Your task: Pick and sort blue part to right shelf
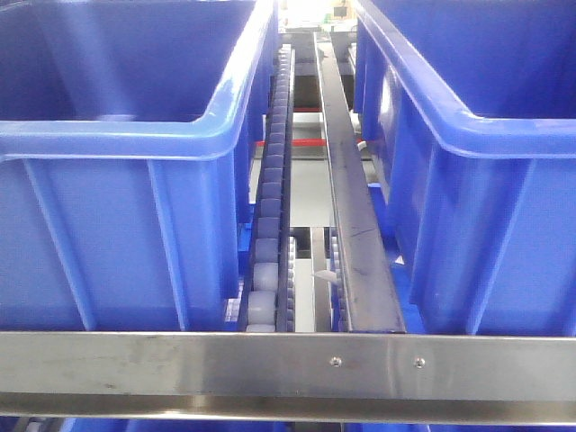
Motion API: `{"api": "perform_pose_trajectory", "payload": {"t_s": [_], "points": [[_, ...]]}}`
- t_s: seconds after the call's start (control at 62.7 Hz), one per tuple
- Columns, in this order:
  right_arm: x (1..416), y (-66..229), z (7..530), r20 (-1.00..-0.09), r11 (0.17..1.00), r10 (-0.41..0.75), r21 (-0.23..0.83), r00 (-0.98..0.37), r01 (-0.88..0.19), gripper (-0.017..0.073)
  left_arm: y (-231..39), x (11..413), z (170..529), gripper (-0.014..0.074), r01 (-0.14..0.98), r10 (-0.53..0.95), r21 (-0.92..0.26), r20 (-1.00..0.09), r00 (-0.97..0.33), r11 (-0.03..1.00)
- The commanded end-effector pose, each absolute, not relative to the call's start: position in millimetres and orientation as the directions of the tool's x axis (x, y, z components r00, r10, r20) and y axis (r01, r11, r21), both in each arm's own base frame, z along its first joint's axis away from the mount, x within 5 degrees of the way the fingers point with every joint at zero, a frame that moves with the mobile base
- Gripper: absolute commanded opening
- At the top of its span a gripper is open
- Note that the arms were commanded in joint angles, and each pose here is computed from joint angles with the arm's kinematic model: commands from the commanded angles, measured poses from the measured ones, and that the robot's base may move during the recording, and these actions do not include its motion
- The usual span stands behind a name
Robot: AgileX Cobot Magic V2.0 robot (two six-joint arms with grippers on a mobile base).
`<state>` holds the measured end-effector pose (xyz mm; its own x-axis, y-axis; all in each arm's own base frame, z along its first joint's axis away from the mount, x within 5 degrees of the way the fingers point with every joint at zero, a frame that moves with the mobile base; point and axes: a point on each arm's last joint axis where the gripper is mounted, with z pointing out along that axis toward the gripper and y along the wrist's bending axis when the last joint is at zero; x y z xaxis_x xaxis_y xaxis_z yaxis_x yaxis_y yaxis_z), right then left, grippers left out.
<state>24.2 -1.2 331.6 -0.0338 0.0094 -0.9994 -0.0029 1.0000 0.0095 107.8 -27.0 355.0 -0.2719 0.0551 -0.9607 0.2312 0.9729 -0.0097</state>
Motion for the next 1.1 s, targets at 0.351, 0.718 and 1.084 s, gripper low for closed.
{"api": "perform_pose_trajectory", "payload": {"t_s": [0.351, 0.718, 1.084], "points": [[23, -1, 347, -0.998, 1.000, -0.007, -0.007, 0.068, 0.003, 0.0035, -8, 71, 336, 0.0124, 0.112, -0.051, -0.057, -0.997, -0.054, 0.992], [23, -1, 347, -0.998, 1.000, -0.007, -0.007, 0.068, 0.003, 0.0035, 0, 46, 241, 0.0124, -0.003, -0.082, -0.082, -0.992, 0.095, 0.997], [23, -2, 346, -0.998, 1.000, -0.007, -0.007, 0.064, 0.003, 0.0035, 1, 55, 206, 0.0124, 0.000, -0.122, -0.123, -0.987, 0.107, 0.992]]}}
